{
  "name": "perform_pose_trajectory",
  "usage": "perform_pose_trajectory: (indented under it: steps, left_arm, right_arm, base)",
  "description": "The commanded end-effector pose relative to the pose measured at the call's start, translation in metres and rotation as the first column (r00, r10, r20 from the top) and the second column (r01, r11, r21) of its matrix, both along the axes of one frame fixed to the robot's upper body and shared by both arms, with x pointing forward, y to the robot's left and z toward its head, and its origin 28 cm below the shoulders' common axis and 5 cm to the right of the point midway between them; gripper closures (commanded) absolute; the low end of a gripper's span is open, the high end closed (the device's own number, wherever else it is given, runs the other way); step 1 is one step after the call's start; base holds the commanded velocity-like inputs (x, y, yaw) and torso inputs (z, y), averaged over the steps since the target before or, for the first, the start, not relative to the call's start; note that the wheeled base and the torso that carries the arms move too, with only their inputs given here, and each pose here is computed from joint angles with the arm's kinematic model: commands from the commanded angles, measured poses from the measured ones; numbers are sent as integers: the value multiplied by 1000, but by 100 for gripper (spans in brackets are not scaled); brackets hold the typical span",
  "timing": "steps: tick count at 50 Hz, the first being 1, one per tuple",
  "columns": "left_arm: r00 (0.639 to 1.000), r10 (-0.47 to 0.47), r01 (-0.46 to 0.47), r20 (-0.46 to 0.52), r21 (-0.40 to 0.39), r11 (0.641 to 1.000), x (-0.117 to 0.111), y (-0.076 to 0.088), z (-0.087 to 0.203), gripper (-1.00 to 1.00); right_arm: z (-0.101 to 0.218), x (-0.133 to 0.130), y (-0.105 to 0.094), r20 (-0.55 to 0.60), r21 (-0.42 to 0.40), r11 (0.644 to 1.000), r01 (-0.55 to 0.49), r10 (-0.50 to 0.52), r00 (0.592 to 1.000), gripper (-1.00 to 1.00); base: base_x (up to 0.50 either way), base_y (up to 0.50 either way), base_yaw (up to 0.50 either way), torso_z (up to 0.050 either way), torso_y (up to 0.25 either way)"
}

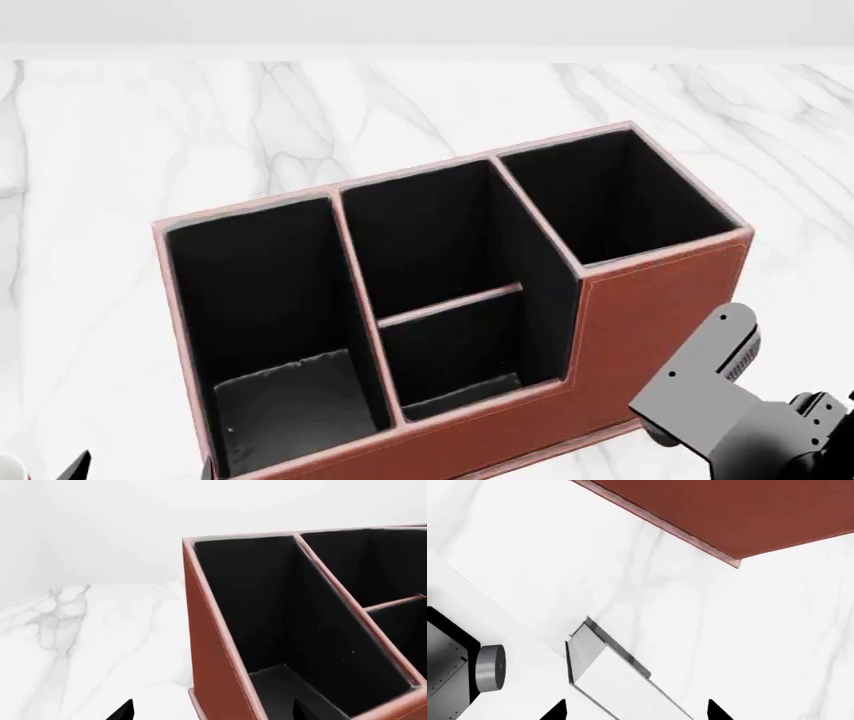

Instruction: Pick up the book and place it in the left compartment of the caddy.

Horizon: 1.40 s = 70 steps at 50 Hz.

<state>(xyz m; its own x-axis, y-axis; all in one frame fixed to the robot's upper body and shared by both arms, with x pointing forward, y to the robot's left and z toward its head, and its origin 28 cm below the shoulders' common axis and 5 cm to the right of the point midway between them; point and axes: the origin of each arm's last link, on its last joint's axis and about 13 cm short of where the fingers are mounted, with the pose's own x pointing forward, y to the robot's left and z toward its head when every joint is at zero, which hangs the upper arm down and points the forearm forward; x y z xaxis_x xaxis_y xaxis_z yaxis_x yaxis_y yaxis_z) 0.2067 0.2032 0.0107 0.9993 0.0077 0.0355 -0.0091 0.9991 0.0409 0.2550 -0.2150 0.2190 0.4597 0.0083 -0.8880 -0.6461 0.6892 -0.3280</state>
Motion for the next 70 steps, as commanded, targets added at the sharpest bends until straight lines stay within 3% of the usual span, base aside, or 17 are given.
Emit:
perform_pose_trajectory:
  steps: [1,36,37,60,64,70]
  left_arm:
    - [1000,-2,2,0,-1,1000,0,0,0,-100]
    - [1000,-9,9,2,-1,1000,-2,0,0,-100]
    - [1000,-9,9,2,-1,1000,-2,0,0,-100]
    - [1000,-9,9,4,0,1000,-3,0,0,-100]
    - [1000,-9,9,5,0,1000,-2,0,0,-100]
    - [1000,-8,8,5,1,1000,-3,0,0,-100]
  right_arm:
    - [-7,4,-1,-24,-6,1000,3,-3,1000,-100]
    - [-36,12,1,-96,-5,999,-32,32,995,-100]
    - [-36,12,1,-88,-10,999,-39,38,995,100]
    - [-44,11,4,-88,15,998,-59,60,994,100]
    - [-43,12,6,-66,61,997,-49,53,996,100]
    - [-36,19,11,-14,160,986,50,-49,999,100]
  base:
    - [0,0,0,0,0]
    - [0,0,0,0,0]
    - [0,0,0,0,0]
    - [0,0,0,0,0]
    - [0,0,0,0,0]
    - [0,0,0,0,0]
